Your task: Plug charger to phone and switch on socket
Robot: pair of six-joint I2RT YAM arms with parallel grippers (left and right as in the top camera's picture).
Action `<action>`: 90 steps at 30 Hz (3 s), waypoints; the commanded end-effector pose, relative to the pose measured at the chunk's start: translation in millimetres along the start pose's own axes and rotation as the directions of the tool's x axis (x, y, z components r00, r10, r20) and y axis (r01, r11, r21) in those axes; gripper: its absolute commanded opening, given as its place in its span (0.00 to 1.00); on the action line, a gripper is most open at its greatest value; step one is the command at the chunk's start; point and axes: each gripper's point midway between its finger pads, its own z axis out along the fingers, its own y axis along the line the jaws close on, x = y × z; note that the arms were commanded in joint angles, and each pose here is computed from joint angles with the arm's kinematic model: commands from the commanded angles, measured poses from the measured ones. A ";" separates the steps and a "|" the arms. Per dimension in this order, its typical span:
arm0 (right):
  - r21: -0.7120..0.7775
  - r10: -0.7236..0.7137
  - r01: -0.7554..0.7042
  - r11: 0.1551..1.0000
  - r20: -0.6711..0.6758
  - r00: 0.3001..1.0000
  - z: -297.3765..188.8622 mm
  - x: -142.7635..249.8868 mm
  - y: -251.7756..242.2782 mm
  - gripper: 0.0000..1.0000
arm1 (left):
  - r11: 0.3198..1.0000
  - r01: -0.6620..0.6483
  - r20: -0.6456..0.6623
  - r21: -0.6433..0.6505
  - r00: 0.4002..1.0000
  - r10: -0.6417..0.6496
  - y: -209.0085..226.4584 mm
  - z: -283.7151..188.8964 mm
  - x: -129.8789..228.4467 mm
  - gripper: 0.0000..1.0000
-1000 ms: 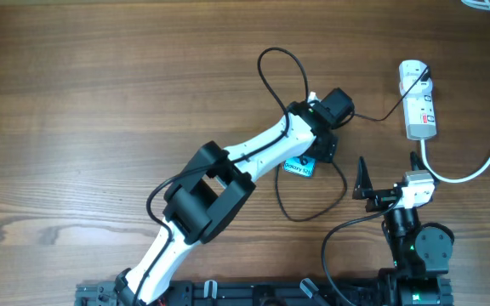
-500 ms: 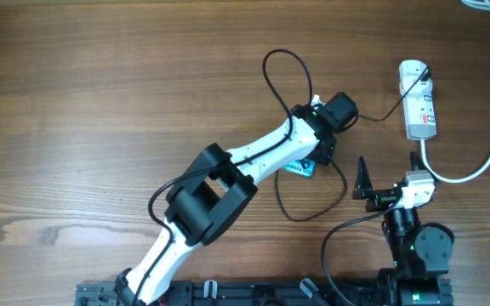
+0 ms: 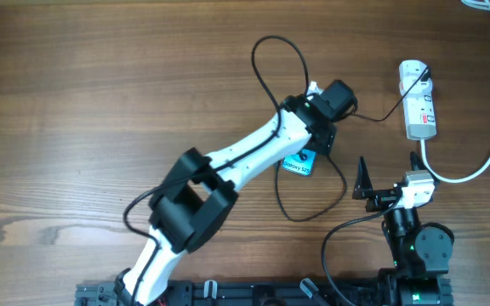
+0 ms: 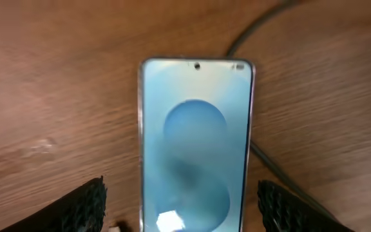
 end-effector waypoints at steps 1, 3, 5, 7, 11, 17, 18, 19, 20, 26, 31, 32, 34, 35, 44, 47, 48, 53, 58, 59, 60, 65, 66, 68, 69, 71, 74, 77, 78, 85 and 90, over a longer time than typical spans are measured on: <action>0.018 -0.004 0.003 1.000 0.010 1.000 -0.5 -2.2 -3.4 1.00 | 0.999 0.039 0.024 0.018 0.999 -0.040 6.0 -17.3 -9.8 0.86; 0.018 -0.004 0.003 1.000 0.010 1.000 -0.5 -2.2 -3.4 1.00 | 0.999 0.037 0.008 0.034 0.999 -0.038 3.0 -15.9 -6.5 1.00; 0.018 -0.003 0.003 1.000 0.010 1.000 -0.5 -2.1 -3.4 1.00 | 0.998 0.031 -0.001 0.054 1.000 -0.031 -3.7 -13.7 -3.9 1.00; 0.018 -0.003 0.003 1.000 0.010 1.000 -0.5 -2.2 -3.4 1.00 | 0.998 0.020 -0.002 0.055 1.000 -0.020 -7.4 -8.4 -2.1 1.00; 0.018 -0.003 0.003 1.000 0.010 1.000 -0.5 -2.1 -3.4 1.00 | 0.999 0.008 -0.017 0.047 1.000 -0.007 -10.2 11.3 2.4 1.00; 0.018 -0.004 0.003 1.000 0.010 1.000 -0.5 -2.1 -3.4 1.00 | 0.999 0.005 -0.042 0.033 0.999 -0.004 -10.8 39.4 10.1 1.00; 0.018 -0.003 0.003 1.000 0.010 1.000 -0.5 -2.1 -3.4 1.00 | 0.999 0.005 -0.046 0.031 0.999 -0.003 -10.7 42.7 11.3 1.00; 0.018 -0.003 0.003 1.000 0.010 1.000 -0.5 -2.1 -3.4 1.00 | 1.000 0.004 -0.052 0.028 0.999 -0.003 -10.0 45.8 12.9 1.00; 0.018 -0.004 0.003 1.000 0.010 1.000 -0.5 -2.2 -3.4 1.00 | 1.000 0.004 -0.052 0.025 0.999 -0.003 -9.3 47.5 12.9 1.00; 0.018 -0.004 0.003 1.000 0.010 1.000 -0.5 -2.1 -3.4 1.00 | 1.000 -0.019 -0.063 0.020 0.998 0.021 -9.2 58.4 17.0 1.00; 0.018 -0.003 0.003 1.000 0.010 1.000 -0.5 -2.2 -3.4 1.00 | 1.000 -0.022 -0.094 0.004 0.995 0.022 -5.2 67.6 25.3 0.91; 0.018 -0.004 0.003 1.000 0.010 1.000 -0.5 -2.1 -3.4 1.00 | 1.000 -0.022 -0.094 0.004 0.995 0.022 -4.8 67.6 25.1 0.87; 0.018 -0.003 0.003 1.000 0.010 1.000 -0.5 -2.1 -3.4 1.00 | 1.000 -0.021 -0.105 -0.003 0.994 0.020 -1.9 67.6 27.3 0.85; 0.018 -0.004 0.003 1.000 0.010 1.000 -0.5 -2.2 -3.4 1.00 | 1.000 -0.021 -0.116 -0.009 0.993 0.020 0.2 67.4 29.7 0.85; 0.018 -0.003 0.003 1.000 0.010 1.000 -0.5 -2.1 -3.4 1.00 | 0.999 -0.029 -0.157 -0.028 0.987 0.025 5.4 65.9 39.6 0.88; 0.018 -0.003 0.003 1.000 0.010 1.000 -0.5 -2.1 -3.4 1.00 | 0.999 -0.028 -0.157 -0.029 0.987 0.023 5.9 66.0 39.3 0.75; 0.018 -0.003 0.003 1.000 0.010 1.000 -0.5 -2.1 -3.4 1.00 | 0.999 -0.028 -0.156 -0.028 0.987 0.023 5.8 66.0 39.1 0.74; 0.018 -0.003 0.003 1.000 0.010 1.000 -0.5 -2.1 -3.4 1.00 | 0.999 -0.026 -0.150 -0.025 0.988 0.022 5.3 62.9 37.2 0.75; 0.018 -0.003 0.003 1.000 0.010 1.000 -0.5 -2.1 -3.4 1.00 | 1.000 -0.007 -0.105 0.000 0.994 0.007 3.3 41.6 22.1 0.76; 0.018 -0.003 0.003 1.000 0.010 1.000 -0.5 -2.1 -3.4 1.00 | 1.000 -0.002 -0.091 0.009 0.996 0.003 3.0 33.8 17.6 0.76; 0.018 -0.004 0.003 1.000 0.010 1.000 -0.5 -2.1 -3.3 1.00 | 1.000 0.004 -0.076 0.020 0.997 -0.002 3.1 25.1 12.6 0.76; 0.018 -0.003 0.003 1.000 0.010 1.000 -0.5 -2.2 -3.4 1.00 | 0.989 0.059 -0.068 0.139 0.996 -0.050 0.5 -16.4 -1.3 0.74; 0.018 -0.003 0.003 1.000 0.010 1.000 -0.5 -2.1 -3.4 1.00 | 0.983 0.089 -0.076 0.158 0.994 -0.078 1.5 -23.1 -2.6 0.74; 0.018 -0.003 0.003 1.000 0.010 1.000 -0.5 -2.1 -3.4 1.00 | 0.968 0.144 -0.104 0.206 0.987 -0.125 5.9 -35.7 -4.9 0.73; 0.018 -0.003 0.003 1.000 0.010 1.000 -0.5 -2.1 -3.4 1.00 | 0.960 0.158 -0.118 0.229 0.984 -0.134 7.2 -40.4 -5.4 0.73; 0.018 -0.003 0.003 1.000 0.010 1.000 -0.5 -2.2 -3.4 1.00 | 0.939 0.197 -0.155 0.282 0.975 -0.159 11.9 -48.9 -6.7 0.73; 0.018 -0.004 0.003 1.000 0.010 1.000 -0.5 -2.2 -3.4 1.00 | 0.915 0.275 -0.193 0.294 0.955 -0.225 30.6 -55.5 -10.3 0.72; 0.018 -0.003 0.003 1.000 0.010 1.000 -0.5 -2.1 -3.4 1.00 | 0.904 0.349 -0.216 0.248 0.929 -0.299 67.6 -52.9 -13.6 0.71; 0.018 -0.003 0.003 1.000 0.010 1.000 -0.5 -2.1 -3.4 1.00 | 0.900 0.374 -0.221 0.224 0.919 -0.326 82.4 -51.5 -14.1 0.71; 0.018 -0.003 0.003 1.000 0.010 1.000 -0.5 -2.2 -3.4 1.00 | 0.864 0.501 -0.217 -0.049 0.839 -0.499 191.4 -46.6 3.3 0.71; 0.018 -0.003 0.003 1.000 0.010 1.000 -0.5 -2.1 -3.4 1.00 | 0.852 0.489 -0.245 -0.187 0.817 -0.522 219.1 -37.2 32.6 0.71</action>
